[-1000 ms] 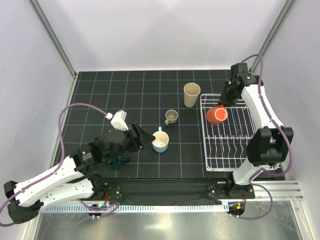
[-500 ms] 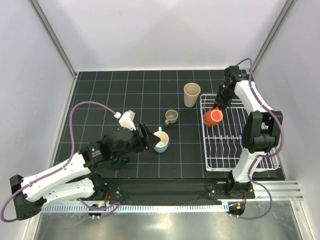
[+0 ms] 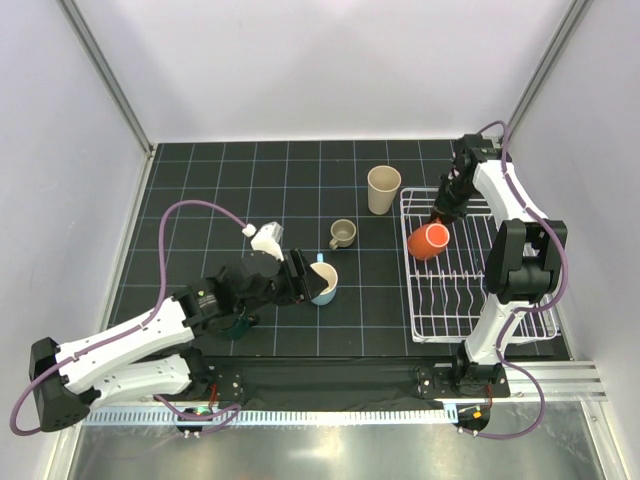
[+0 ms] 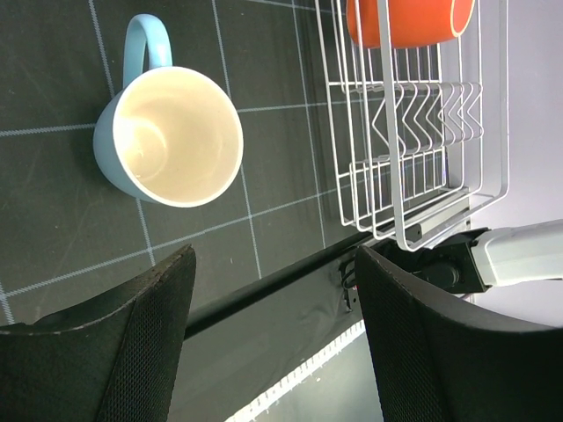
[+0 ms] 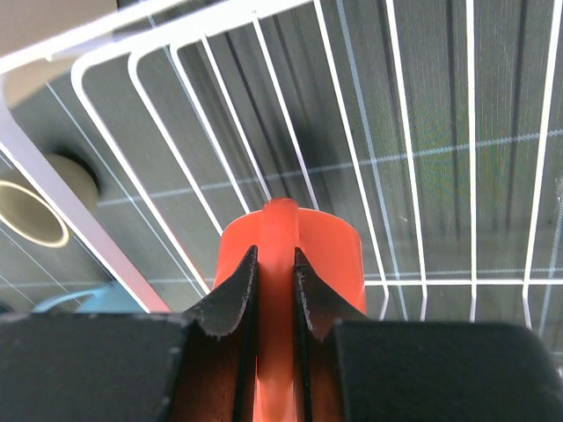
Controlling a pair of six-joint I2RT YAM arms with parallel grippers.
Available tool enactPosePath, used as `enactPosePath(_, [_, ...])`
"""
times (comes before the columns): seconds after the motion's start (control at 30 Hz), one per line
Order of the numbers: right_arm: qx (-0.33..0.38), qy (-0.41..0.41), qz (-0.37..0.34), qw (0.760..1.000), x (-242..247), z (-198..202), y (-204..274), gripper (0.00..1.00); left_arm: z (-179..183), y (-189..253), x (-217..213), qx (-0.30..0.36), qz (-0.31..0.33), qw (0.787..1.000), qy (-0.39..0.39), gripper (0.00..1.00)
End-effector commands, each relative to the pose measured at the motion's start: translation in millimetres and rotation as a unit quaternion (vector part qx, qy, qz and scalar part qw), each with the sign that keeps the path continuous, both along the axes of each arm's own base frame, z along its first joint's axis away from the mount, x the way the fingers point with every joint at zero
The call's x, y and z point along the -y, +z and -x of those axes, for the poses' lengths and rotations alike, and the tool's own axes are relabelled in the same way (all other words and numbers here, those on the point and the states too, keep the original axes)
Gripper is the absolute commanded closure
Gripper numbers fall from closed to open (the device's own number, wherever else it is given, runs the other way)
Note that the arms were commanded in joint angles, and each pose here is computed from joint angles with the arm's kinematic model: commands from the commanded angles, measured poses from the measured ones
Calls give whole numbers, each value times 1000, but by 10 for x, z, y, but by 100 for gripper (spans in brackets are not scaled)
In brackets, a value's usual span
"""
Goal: Load the cups into the dish rack
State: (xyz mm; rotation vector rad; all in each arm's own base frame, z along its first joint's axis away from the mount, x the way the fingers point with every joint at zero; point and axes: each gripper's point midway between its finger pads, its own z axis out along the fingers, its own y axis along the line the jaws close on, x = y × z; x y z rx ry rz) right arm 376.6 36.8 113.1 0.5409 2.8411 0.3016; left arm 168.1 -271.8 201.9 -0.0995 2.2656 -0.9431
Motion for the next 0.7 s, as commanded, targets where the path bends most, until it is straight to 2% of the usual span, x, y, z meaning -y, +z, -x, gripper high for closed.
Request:
enactPosePath(0.0, [2,25,-14,1000,-40,64,171,96,-33,232,97,17,35,999,-4,29])
enactPosePath(0.33, [-30,31,16,999,64,217,-56,96,-28,317,113,19,55,998,-1,29])
enactPosePath(0.67, [-32,39,12,999,51,252,-195,95,20,378,88,12,84,996,3,29])
